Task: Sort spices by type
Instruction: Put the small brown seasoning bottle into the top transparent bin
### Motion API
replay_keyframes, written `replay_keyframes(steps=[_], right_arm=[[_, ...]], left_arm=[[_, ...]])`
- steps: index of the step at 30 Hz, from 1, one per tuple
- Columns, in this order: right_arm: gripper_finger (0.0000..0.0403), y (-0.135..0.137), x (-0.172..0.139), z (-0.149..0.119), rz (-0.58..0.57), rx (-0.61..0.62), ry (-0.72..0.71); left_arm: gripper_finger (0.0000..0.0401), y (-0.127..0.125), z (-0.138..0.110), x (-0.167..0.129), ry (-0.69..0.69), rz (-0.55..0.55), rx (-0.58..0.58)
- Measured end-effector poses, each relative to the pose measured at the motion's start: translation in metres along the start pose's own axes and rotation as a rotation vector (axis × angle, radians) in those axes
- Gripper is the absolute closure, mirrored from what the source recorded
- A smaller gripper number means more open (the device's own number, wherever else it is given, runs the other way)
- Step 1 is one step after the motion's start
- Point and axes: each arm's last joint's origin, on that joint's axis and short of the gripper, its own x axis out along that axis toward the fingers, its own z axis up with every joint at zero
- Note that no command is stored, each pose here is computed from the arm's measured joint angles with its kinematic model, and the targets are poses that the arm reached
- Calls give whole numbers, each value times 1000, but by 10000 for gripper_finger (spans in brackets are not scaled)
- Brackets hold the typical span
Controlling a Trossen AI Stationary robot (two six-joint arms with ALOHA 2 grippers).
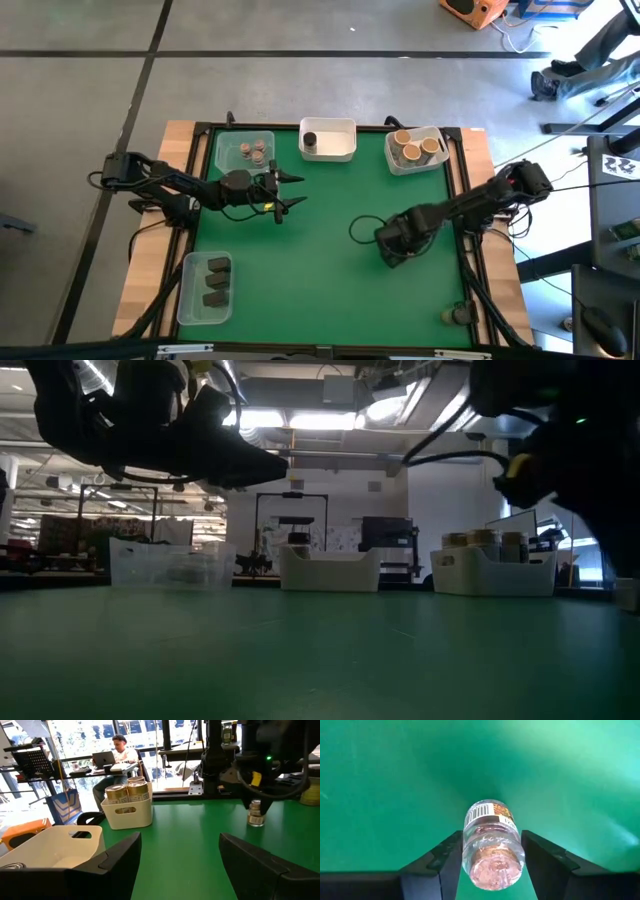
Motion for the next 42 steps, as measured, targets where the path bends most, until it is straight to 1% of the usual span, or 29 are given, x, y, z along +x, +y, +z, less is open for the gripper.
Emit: replay_keyframes(steps=[2,6,8,9,12,17,20,22,24,26,30,32,35,38,42], right_arm=[[210,0,0,5,10,9,-32],[208,3,3,9,20,-10,-103],[202,2,3,9,10,-7,-106],[198,3,1,9,23,-8,-109],[176,3,2,9,23,-8,-103],[127,2,-2,14,20,-11,-106],[104,5,-11,18,18,-48,-124],[95,7,-20,20,-16,-86,-186],[92,8,-30,20,-51,-130,-220],[92,9,-40,19,-74,-191,-214],[99,11,-57,2,-97,-274,-161],[103,10,-63,-11,-78,-306,-133],[107,8,-66,-32,-76,-298,-88],[108,10,-63,-54,-84,-290,-77],[109,6,-44,-72,-122,-297,-112]], left_arm=[[151,0,0,0,0,0,0],[151,0,0,0,0,0,0],[151,0,0,0,0,0,0],[151,0,0,0,0,0,0],[151,0,0,0,-2,0,-1],[151,0,0,0,-4,0,-4],[151,0,0,0,-4,0,-7],[151,0,0,0,-3,0,-7],[151,0,0,0,-4,1,-8],[151,0,0,0,-5,0,-14],[151,0,1,0,-6,1,-18],[151,0,1,0,-8,1,-19],[151,0,1,0,-8,1,-19],[151,0,2,0,-21,2,-38],[151,0,2,0,-17,2,-32]])
